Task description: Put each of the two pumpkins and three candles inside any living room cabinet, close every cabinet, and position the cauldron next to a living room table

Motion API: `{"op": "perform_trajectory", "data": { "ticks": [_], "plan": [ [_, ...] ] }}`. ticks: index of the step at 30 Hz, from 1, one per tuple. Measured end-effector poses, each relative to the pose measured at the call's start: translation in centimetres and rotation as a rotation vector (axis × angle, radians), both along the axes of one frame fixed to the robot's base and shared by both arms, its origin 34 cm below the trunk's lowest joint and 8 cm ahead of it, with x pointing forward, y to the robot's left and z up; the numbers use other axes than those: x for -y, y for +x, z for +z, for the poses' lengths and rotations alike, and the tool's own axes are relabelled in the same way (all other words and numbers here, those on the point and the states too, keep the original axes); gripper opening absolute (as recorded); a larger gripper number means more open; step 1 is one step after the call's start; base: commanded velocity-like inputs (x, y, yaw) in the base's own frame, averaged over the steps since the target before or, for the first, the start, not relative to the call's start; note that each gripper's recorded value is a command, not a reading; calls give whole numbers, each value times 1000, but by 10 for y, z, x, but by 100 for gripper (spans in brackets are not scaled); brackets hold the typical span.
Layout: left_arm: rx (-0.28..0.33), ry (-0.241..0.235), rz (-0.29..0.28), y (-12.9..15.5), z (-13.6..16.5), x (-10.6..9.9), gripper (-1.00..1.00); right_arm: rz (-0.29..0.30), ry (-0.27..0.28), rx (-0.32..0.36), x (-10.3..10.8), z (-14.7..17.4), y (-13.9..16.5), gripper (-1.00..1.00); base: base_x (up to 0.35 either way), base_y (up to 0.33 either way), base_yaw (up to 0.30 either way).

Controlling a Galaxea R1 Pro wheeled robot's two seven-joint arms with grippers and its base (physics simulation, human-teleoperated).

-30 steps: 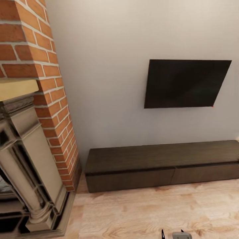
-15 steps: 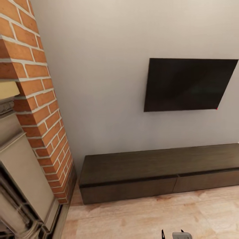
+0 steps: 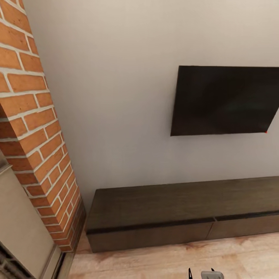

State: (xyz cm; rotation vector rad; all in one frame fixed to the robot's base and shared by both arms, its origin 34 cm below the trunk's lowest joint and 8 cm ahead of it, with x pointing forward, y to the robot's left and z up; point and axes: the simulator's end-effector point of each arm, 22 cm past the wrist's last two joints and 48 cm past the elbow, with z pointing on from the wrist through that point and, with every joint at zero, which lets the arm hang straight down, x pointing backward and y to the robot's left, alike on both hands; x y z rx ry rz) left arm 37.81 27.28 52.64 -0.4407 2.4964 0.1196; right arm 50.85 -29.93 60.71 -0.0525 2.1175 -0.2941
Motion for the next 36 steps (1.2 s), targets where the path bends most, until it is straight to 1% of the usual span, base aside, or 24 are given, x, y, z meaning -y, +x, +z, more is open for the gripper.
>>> {"op": "perform_trajectory", "data": {
  "ticks": [4,9,10,13,14,15,16,17,18,19,20,22,23,24,26,27,28,29,30,31,32,34,36],
  "plan": [
    [-1,0,-1,0,0,0,100,0,0,0,0,0,0,100,188,-158,235],
    [3,0,-2,1,0,1,100,0,0,-1,0,0,0,100,38,-33,59],
    [4,-7,-5,1,-1,8,100,3,0,1,0,-1,0,100,3,-3,5],
    [4,-19,-4,1,-6,17,100,3,-2,2,1,-6,1,100,1,-1,2],
    [8,-44,-13,3,-7,34,100,-1,-1,5,2,-7,1,100,0,0,0],
    [10,-51,-10,4,-8,38,100,-1,-1,6,2,-8,1,100,0,0,0],
    [18,-64,-15,10,-8,46,100,-5,0,7,2,-10,1,100,0,0,0],
    [56,-32,-67,50,8,72,100,-13,17,56,-4,1,19,100,0,0,0],
    [126,-32,-86,106,33,96,100,-19,25,84,-6,7,29,100,0,0,0],
    [100,-8,-71,104,34,102,100,-19,32,108,-8,12,37,100,0,0,0],
    [76,7,-68,106,39,114,100,-22,39,132,-10,17,45,100,0,0,0],
    [31,14,-79,108,54,145,100,-45,57,179,-10,27,60,100,0,0,0],
    [22,11,-85,109,58,154,100,-55,64,190,-10,29,64,100,0,0,0],
    [8,7,-102,109,67,169,100,-77,79,210,-8,34,71,100,0,0,0],
    [0,-2,-119,111,75,183,100,-106,97,225,-6,36,78,100,0,0,0],
    [12,-34,-129,125,97,203,100,-167,135,229,0,40,87,100,0,0,0],
    [31,-65,-124,137,112,213,100,-200,155,218,4,38,90,100,0,0,0],
    [46,-90,-116,150,124,218,100,-229,176,208,6,36,94,100,0,0,0],
    [54,-102,-112,157,130,220,100,-243,187,204,8,35,97,100,0,0,0],
    [79,-133,-102,177,152,221,100,-272,212,203,10,37,106,100,0,0,0],
    [95,-149,-95,192,166,219,100,-290,227,207,11,39,111,100,0,0,0],
    [108,-159,-86,204,177,215,100,-302,239,210,12,38,115,100,0,0,0],
    [133,-174,-68,223,195,204,100,-313,255,226,12,42,124,100,0,0,0]
  ]
}}
